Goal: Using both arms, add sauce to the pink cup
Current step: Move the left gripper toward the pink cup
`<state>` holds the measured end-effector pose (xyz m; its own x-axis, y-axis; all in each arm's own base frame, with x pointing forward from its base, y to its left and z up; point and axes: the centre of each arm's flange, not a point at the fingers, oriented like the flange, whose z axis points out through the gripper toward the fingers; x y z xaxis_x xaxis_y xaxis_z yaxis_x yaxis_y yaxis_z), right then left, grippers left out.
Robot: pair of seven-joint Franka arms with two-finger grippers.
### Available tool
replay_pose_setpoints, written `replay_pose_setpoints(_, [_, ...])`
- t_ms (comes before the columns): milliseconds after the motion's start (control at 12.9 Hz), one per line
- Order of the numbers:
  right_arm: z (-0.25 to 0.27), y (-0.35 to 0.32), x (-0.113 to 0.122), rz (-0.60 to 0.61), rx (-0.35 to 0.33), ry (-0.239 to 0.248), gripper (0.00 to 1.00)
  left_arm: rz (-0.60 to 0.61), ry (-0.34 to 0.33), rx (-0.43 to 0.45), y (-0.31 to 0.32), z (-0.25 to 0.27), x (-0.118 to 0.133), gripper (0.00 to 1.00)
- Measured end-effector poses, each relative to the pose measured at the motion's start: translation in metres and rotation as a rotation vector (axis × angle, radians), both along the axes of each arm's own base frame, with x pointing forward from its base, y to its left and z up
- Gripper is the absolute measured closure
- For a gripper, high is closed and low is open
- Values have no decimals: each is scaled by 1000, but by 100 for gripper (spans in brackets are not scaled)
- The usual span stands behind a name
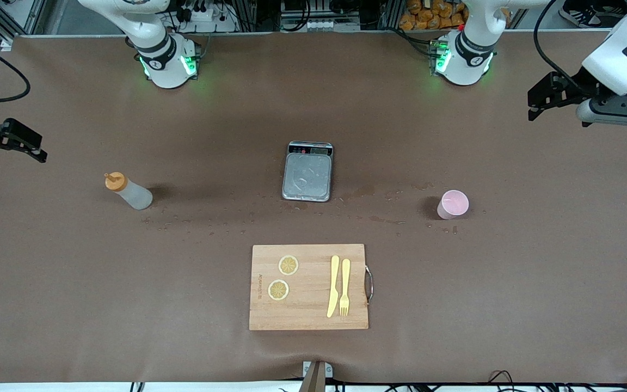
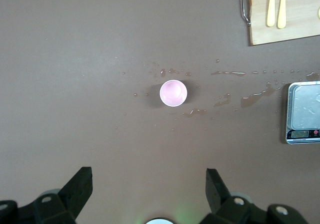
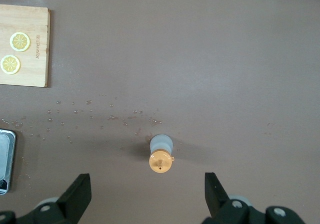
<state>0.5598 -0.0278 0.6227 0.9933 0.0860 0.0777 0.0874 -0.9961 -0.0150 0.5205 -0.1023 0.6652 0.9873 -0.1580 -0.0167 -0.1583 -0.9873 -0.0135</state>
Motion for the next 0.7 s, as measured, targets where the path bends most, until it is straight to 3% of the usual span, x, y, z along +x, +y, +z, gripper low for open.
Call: replay_pose_setpoints(700, [-1,0,-1,0,0,6,0,16,3,-19,7,1,0,0])
